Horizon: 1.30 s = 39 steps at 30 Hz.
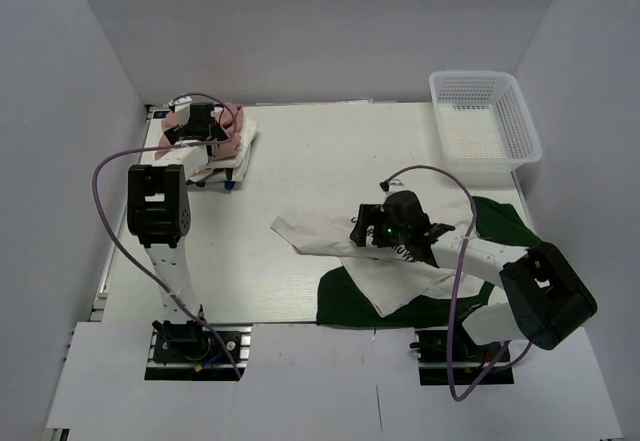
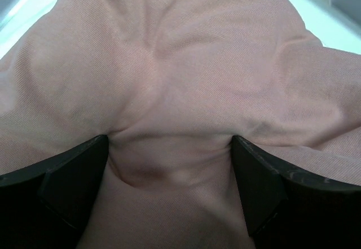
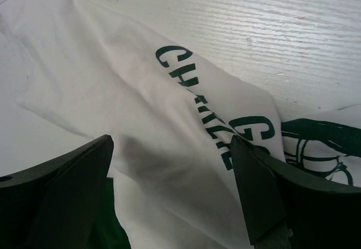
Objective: Fold and stack the t-shirts
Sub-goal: Flatten out the tshirt
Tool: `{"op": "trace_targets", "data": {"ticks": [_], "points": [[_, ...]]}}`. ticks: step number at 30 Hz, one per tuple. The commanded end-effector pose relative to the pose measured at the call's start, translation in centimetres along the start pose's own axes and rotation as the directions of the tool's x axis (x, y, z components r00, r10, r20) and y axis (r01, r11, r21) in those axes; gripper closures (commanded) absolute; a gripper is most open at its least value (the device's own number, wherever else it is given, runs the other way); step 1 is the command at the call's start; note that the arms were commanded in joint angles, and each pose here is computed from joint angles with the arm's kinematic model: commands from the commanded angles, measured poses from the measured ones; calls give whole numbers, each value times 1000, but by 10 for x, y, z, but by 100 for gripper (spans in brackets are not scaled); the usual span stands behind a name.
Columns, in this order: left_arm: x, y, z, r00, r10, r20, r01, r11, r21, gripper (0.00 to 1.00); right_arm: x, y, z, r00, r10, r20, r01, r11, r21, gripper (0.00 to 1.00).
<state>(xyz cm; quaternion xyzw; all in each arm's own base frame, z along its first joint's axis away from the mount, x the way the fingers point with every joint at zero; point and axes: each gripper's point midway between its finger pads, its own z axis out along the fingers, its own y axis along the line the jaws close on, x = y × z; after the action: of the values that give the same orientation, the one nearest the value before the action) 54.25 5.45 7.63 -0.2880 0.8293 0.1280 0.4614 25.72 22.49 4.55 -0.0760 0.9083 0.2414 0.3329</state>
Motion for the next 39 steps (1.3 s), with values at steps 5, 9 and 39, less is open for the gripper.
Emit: {"op": "trace_targets", "data": {"ticks": [5, 9, 39], "points": [[38, 40, 60, 982, 42, -184, -54, 996, -64, 0, -28, -4, 0, 997, 4, 76, -7, 999, 35, 10], [17, 56, 77, 986, 81, -142, -95, 991, -90, 0, -30, -11, 3, 997, 8, 71, -13, 998, 67, 10], [-141, 2, -7, 997, -37, 63, 25, 982, 188, 0, -73, -6, -11, 989, -23, 144, 14, 998, 64, 10]]}}
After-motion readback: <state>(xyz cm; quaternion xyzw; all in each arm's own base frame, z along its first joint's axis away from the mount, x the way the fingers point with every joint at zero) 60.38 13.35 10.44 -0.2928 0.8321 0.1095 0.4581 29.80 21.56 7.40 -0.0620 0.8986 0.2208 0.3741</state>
